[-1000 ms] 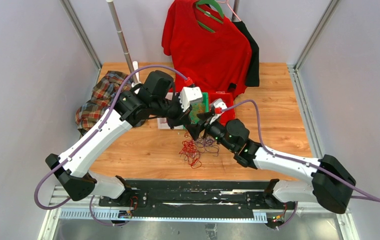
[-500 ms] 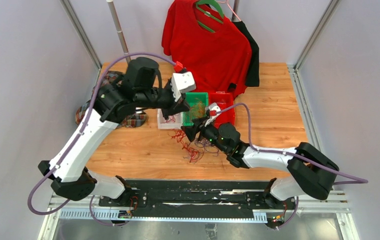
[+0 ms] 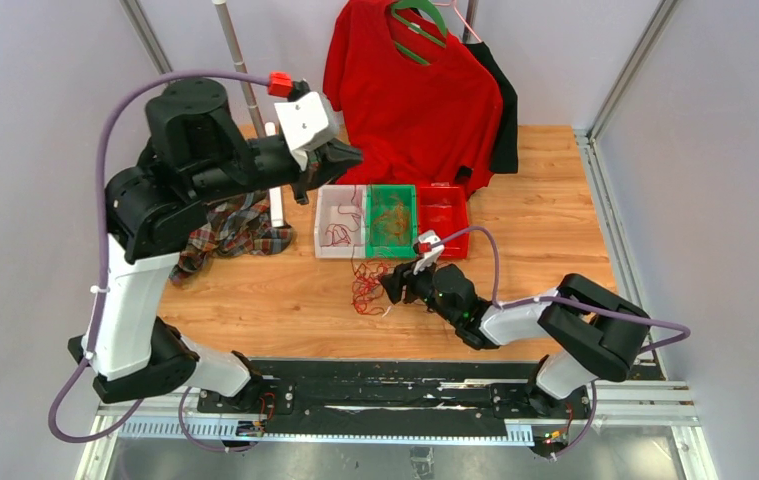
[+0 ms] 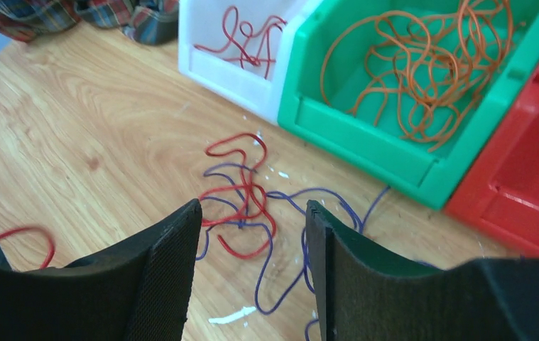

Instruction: Untangle the cables

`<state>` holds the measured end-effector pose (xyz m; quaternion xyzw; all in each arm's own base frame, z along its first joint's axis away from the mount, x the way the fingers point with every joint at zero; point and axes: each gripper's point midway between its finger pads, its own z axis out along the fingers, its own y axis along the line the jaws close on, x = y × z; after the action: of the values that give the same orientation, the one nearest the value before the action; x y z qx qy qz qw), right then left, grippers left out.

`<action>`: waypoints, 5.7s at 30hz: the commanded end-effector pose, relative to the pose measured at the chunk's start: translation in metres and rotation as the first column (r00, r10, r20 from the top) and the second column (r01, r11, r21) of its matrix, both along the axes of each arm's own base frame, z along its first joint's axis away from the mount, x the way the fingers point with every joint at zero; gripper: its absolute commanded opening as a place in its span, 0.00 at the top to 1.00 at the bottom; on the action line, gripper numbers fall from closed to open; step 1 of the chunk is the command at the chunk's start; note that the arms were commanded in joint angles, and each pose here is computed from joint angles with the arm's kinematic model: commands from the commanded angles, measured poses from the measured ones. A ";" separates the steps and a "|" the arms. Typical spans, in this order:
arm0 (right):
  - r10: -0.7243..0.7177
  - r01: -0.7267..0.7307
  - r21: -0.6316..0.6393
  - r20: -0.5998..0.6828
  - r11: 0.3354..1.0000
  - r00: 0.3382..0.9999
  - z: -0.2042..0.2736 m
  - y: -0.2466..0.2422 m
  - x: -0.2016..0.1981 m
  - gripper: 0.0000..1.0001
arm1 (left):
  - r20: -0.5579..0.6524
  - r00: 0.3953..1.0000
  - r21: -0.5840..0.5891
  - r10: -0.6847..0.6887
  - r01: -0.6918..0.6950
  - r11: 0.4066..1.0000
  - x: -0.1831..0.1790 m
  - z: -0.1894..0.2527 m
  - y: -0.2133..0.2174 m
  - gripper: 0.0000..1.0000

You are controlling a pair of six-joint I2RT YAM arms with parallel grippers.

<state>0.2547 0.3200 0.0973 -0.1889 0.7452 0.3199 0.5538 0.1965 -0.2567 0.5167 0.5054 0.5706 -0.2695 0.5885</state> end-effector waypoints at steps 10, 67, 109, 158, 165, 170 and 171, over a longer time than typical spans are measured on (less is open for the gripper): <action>-0.012 0.015 -0.023 0.129 1.000 0.992 0.039 -0.029 -0.014 0.36 | 0.181 0.980 -0.071 0.081 -0.069 0.995 0.005 0.050 0.019 0.99; -0.043 0.023 -0.251 -0.074 0.968 0.996 -0.095 -0.058 -0.038 0.99 | 0.626 0.157 -0.703 0.764 -0.311 0.639 -0.022 0.290 0.180 0.99; 0.417 -0.424 -0.075 0.394 0.903 0.819 0.253 0.013 -0.081 0.28 | 0.666 0.723 -0.179 0.183 -0.083 0.980 -0.005 0.106 0.052 0.99; 0.437 -0.543 0.085 0.495 0.836 0.751 0.264 0.088 -0.092 0.48 | 0.476 0.875 -0.212 0.089 0.016 0.977 -0.028 0.086 0.043 0.99; 0.446 -0.516 0.078 0.407 0.853 0.797 0.211 0.092 -0.085 0.72 | 0.480 0.872 -0.268 0.093 0.045 0.962 -0.039 0.111 0.047 1.00; 0.461 -0.522 0.089 0.361 0.848 0.811 0.190 0.101 -0.083 0.76 | 0.450 0.889 -0.320 0.085 0.072 0.945 -0.048 0.126 0.049 1.00; 0.465 -0.525 0.092 0.353 0.846 0.812 0.187 0.103 -0.083 0.77 | 0.447 0.891 -0.325 0.082 0.076 0.943 -0.050 0.128 0.049 1.00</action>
<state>0.1730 0.4172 0.2821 -0.3907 0.5446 0.4696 0.5747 0.1580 -0.2099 0.6309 0.4614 0.3701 -0.2034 0.7802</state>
